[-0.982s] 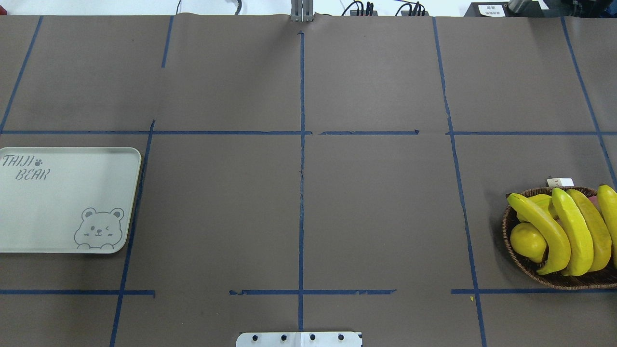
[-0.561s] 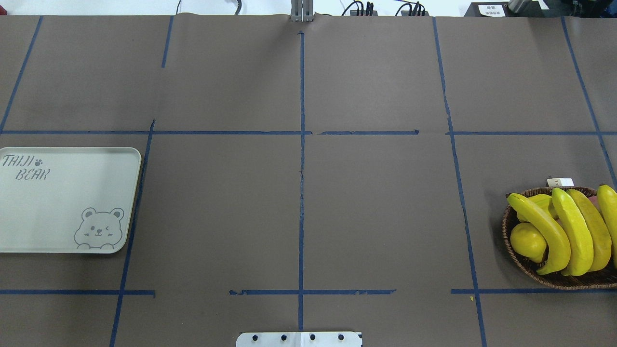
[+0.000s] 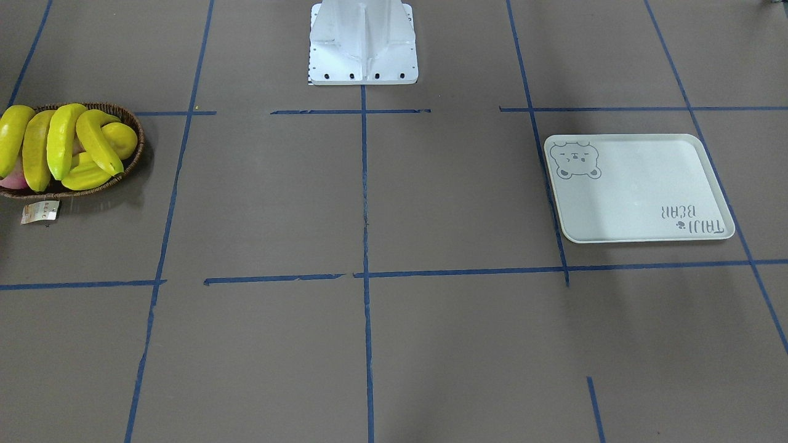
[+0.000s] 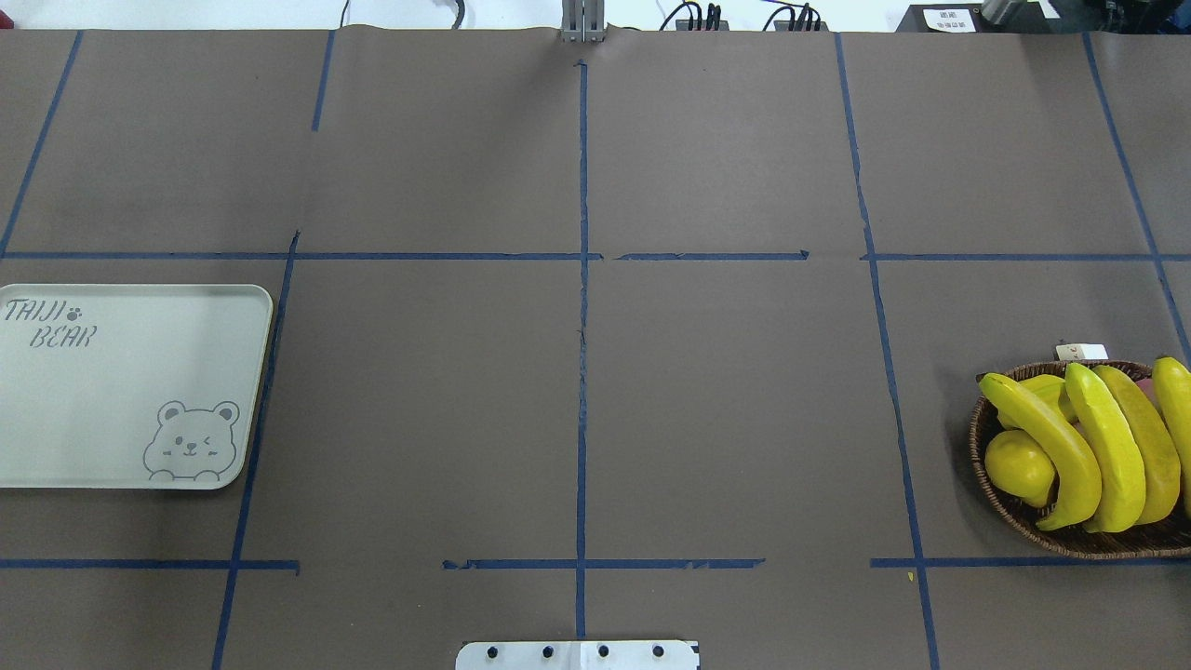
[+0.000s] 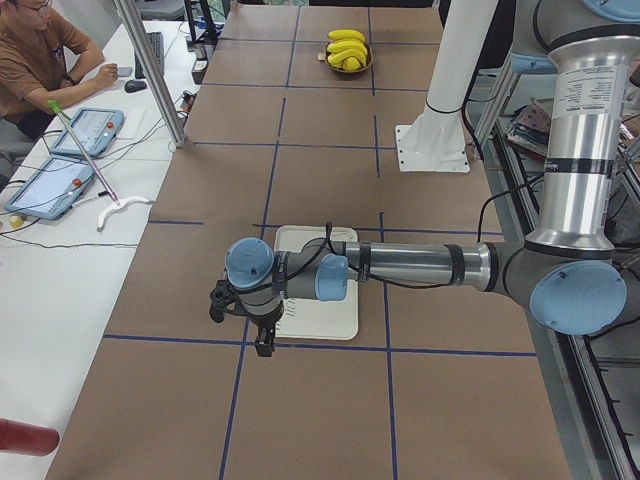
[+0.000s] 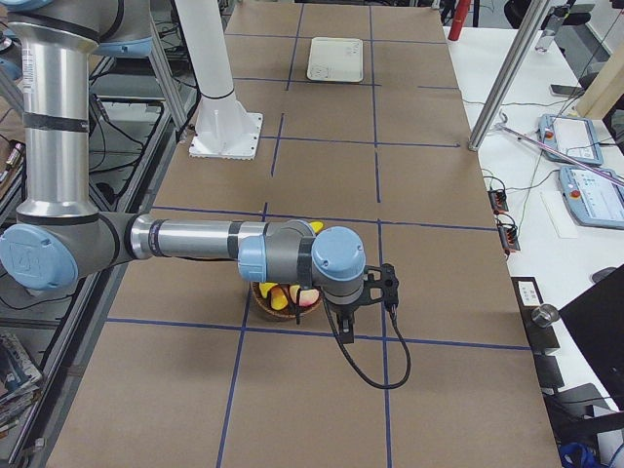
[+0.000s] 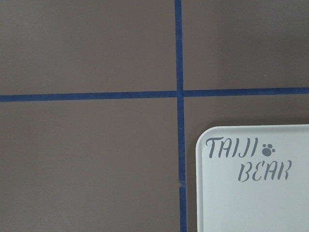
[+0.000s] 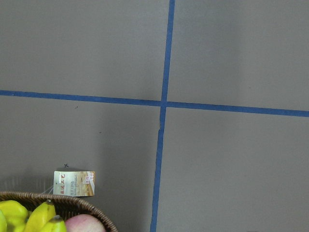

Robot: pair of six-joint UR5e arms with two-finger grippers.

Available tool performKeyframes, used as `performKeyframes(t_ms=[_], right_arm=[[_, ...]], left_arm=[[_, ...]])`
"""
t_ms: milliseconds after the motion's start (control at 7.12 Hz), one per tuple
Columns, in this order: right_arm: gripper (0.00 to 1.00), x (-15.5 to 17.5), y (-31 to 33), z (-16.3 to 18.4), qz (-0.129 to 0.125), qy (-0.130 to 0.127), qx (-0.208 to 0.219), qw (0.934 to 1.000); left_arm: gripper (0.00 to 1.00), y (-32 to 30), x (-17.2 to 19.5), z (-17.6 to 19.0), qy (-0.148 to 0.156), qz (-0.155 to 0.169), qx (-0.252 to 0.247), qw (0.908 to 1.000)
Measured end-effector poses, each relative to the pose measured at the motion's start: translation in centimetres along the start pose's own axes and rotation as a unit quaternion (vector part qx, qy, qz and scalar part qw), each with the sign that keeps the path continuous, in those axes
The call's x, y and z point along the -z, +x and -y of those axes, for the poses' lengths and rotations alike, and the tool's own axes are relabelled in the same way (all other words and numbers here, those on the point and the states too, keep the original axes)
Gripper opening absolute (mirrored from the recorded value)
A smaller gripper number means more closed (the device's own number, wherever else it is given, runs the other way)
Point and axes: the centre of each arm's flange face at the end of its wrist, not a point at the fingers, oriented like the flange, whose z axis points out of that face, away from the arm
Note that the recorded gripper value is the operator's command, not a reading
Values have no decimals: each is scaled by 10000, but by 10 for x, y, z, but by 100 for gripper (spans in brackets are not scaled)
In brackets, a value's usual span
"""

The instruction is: Transfer all bananas from basket to plate

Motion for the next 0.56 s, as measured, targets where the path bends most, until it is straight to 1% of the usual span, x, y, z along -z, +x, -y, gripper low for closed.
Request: performKeyframes(t_ms=[140,281,561], right_arm=[[99,3,-8,-5,-4,28,70,10000],[99,6,-24,-21,-17,31,45,10000],[98,7,-76,-63,-192,-14,-178,9997]], left_arm=[[100,1,1,0,16,-1,-11,10000],[100,2,2,0,29,-2,-20,10000],[100,3,4,1,46,-4,-37,10000]])
